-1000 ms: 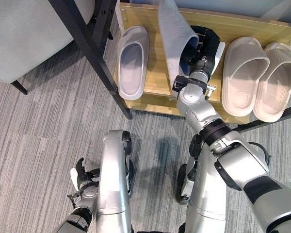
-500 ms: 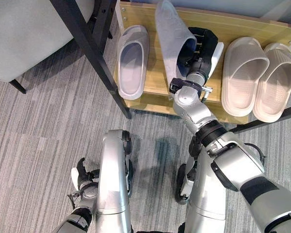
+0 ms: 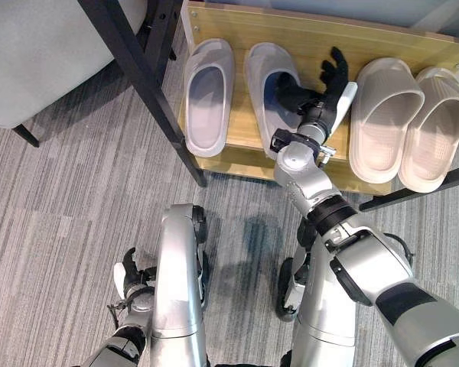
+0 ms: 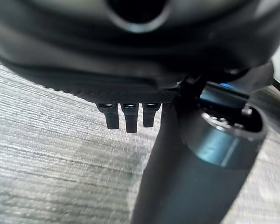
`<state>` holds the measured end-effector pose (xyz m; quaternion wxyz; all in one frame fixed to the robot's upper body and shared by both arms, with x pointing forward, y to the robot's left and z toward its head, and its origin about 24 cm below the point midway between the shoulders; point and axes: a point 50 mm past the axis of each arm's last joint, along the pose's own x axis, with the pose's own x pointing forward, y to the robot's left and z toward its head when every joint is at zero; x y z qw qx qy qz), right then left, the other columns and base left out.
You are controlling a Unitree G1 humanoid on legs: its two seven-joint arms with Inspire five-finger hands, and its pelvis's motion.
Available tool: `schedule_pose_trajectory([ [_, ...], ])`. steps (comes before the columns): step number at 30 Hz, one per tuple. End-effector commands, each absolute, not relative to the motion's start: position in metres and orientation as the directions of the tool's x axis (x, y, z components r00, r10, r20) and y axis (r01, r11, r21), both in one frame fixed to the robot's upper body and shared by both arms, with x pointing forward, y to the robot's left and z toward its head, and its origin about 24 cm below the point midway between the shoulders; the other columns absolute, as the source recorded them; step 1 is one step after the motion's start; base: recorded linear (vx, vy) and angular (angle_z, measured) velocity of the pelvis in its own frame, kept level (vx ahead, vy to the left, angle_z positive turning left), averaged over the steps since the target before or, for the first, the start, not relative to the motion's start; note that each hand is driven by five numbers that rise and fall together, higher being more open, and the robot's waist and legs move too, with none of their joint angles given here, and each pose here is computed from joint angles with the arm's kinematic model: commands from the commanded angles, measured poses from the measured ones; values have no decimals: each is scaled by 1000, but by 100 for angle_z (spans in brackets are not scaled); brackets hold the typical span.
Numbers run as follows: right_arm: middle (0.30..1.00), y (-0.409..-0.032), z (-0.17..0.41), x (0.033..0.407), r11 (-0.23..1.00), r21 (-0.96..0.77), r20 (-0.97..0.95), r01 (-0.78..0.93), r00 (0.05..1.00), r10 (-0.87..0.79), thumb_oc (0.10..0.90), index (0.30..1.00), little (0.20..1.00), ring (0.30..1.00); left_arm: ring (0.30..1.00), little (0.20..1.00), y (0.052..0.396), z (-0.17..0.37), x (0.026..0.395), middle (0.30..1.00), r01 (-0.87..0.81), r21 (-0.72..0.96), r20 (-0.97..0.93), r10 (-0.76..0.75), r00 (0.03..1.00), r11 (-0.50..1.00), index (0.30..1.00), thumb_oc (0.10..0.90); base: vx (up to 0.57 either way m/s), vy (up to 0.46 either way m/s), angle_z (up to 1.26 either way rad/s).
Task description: Arrange the slippers neatly on the shoe rack.
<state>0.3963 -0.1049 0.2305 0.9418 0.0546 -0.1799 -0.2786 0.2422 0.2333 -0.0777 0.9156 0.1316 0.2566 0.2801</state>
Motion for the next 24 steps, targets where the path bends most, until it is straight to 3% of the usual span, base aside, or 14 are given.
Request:
schedule_pose_trajectory([
  [1, 900, -99, 282, 378, 837, 356, 486, 415, 683, -545, 800, 900, 900, 900, 900, 900, 229, -84, 231, 900, -336, 462, -374, 524, 765, 821, 900, 800, 0, 0, 0],
  [13, 900, -86, 291, 362, 863, 437, 529, 252, 704, -473, 800, 900, 900, 900, 900, 900, 228, -86, 230, 900, -303, 478, -397, 510, 763, 825, 900, 800, 0, 0, 0],
  [24, 900, -86, 299, 343, 869, 458, 604, 189, 651, -460, 800, 900, 900, 900, 900, 900, 230, -89, 226, 900, -289, 478, -419, 504, 755, 830, 900, 800, 0, 0, 0],
])
